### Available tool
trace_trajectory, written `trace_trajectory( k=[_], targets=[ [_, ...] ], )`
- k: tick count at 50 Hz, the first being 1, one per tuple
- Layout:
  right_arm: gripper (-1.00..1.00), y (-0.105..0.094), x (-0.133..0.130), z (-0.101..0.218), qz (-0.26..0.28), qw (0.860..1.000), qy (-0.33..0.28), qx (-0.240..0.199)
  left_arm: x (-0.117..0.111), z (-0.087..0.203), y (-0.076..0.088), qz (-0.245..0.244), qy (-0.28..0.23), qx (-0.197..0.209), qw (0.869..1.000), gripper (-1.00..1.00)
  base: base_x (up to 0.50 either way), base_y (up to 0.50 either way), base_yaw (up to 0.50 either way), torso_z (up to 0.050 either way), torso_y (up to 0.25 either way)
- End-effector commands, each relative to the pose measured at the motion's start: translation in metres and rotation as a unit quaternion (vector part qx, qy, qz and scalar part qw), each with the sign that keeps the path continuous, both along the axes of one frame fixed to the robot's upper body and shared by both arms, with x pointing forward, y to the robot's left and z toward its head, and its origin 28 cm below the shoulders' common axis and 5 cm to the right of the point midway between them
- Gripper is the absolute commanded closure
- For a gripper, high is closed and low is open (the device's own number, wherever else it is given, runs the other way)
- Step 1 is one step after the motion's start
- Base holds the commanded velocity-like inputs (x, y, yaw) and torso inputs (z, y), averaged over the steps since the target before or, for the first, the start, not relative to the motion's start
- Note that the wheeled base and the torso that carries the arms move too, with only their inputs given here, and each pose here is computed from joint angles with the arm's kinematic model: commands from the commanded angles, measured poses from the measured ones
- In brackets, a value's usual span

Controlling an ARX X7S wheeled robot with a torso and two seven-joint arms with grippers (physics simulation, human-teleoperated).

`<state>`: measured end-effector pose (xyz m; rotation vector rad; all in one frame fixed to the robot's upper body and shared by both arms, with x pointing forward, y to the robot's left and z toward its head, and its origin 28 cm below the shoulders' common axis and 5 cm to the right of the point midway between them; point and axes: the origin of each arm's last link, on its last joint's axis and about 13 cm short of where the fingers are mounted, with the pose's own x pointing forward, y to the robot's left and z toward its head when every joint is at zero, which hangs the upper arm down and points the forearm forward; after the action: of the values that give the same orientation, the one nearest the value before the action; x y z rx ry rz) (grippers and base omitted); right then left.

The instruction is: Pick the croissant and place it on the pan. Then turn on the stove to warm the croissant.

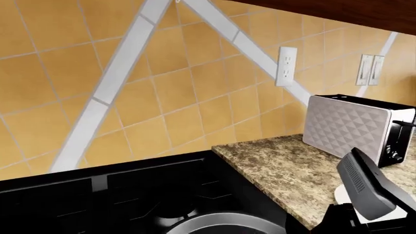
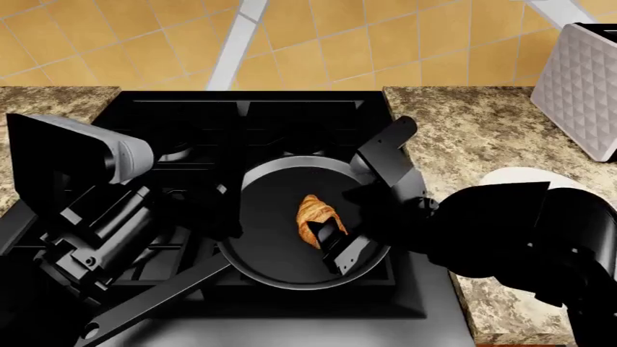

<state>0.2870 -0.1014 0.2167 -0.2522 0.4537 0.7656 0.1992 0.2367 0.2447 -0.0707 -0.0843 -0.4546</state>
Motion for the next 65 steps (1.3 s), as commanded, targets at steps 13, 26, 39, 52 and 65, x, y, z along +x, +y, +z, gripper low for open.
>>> trace_trajectory(
  k=[13,26,39,52,65],
  targets=[
    [-1.00,-0.002,-0.013,0.017,-0.005,0.999,-0.033,0.013,-0.003,0.004,0.000,-0.003,-0.008,-0.009,1.000,-1.00,0.00,0.00,0.00,0.000,0.000],
    [-1.00,-0.006,-0.035,0.030,-0.031,0.996,-0.073,0.040,-0.006,0.004,0.001,0.002,-0.012,-0.002,1.000,-1.00,0.00,0.00,0.00,0.000,0.000],
    [-1.00,-0.008,-0.052,0.036,-0.063,0.990,-0.101,0.081,-0.011,0.001,0.001,0.001,-0.012,0.007,1.000,-1.00,0.00,0.00,0.00,0.000,0.000],
    [-1.00,-0.008,-0.066,0.042,-0.086,0.983,-0.129,0.101,-0.011,-0.003,0.002,0.002,-0.001,0.029,1.000,-1.00,0.00,0.00,0.00,0.000,0.000],
    [-1.00,-0.010,-0.076,0.048,-0.112,0.973,-0.157,0.126,-0.012,-0.003,0.003,0.006,0.001,0.031,1.000,-1.00,0.00,0.00,0.00,0.000,0.000]
  ],
)
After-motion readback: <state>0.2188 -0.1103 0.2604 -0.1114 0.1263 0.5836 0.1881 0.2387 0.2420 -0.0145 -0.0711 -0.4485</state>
